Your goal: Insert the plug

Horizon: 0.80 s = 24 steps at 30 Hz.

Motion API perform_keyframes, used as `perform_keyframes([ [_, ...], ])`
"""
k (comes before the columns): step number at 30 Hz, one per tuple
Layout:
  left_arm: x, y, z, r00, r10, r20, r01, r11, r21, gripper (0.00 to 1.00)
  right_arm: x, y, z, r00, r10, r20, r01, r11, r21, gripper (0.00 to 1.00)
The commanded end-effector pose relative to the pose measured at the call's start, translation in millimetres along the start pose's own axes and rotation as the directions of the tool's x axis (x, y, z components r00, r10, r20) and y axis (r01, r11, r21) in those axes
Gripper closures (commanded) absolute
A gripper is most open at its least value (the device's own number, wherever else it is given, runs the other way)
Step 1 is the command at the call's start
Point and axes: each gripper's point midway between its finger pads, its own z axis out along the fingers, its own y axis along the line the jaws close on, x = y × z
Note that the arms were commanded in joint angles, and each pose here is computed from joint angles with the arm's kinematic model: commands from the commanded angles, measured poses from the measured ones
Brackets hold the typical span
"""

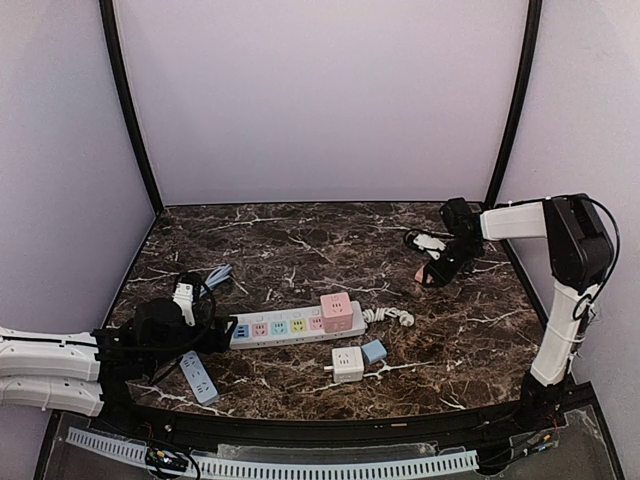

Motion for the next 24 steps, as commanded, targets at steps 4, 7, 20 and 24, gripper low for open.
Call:
perform_keyframes([
  [4,7,3,-2,1.0,0.022,-0.015,-0.022,1.0,-0.001,0.02,-56,19,-52,0.985,-0.09,0.15,0.078,0.994,0.083,0.84],
  [7,5,2,-3,1.0,0.019,-0.009,-0.019,1.0,0.005,0.01,-79,38,-78,0.964,-0.149,0.218,0.122,0.984,0.131,0.91],
  [20,-2,-6,-5,1.0,-0.01,0.0,0.01,0.999,0.037,0.01,-150,185,-140,0.773,-0.355,0.525,0.255,0.933,0.256,1.0],
  [24,-6,-11,-7,1.0,-0.021,-0.005,0.021,0.998,0.056,0.01,-156,223,-136,0.721,-0.396,0.569,0.279,0.917,0.286,1.0],
])
